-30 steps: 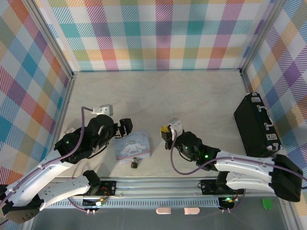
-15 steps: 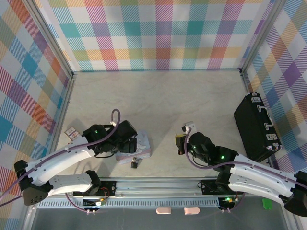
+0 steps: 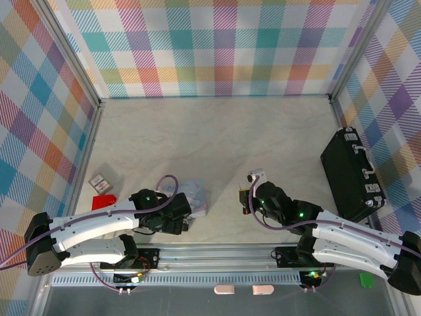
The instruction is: Unlock a padlock with a key
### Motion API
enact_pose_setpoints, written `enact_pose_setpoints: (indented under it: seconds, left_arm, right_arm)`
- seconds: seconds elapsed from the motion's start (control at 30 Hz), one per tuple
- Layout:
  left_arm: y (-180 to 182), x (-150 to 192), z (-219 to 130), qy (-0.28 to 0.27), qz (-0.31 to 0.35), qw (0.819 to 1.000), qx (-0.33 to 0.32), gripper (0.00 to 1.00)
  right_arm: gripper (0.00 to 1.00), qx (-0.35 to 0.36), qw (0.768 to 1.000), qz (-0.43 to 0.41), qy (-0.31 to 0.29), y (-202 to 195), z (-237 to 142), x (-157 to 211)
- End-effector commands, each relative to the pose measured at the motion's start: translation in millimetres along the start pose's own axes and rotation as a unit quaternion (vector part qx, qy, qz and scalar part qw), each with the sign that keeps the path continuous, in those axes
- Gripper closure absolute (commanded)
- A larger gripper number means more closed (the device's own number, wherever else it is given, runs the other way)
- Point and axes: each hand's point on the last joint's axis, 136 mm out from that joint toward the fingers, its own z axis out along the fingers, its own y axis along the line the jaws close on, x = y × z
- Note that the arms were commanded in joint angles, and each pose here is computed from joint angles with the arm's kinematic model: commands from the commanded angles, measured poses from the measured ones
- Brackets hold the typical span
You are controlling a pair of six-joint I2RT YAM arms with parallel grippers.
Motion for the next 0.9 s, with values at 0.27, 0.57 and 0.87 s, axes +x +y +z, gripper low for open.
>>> enact_pose_setpoints:
  seconds: [0.27,0.57,0.87]
  left_arm:
    - [-20,-19,18,-0.059,-0.012,0.998,0.035,0.08]
    - [-35,-38,25,-0.083,0.008,0.996,0.044,0.13]
    - [-47,-83,24,-0.118,0.021,0.992,0.036,0.19]
  right_arm:
    - [1.0,-0.004,0.999,0.048,-0.008,-7,-4,6]
    - [1.0,0.003,0.999,0.053,-0.005,-12,-6,11]
    - [1.0,0.007,0.998,0.058,-0.004,-12,-4,11]
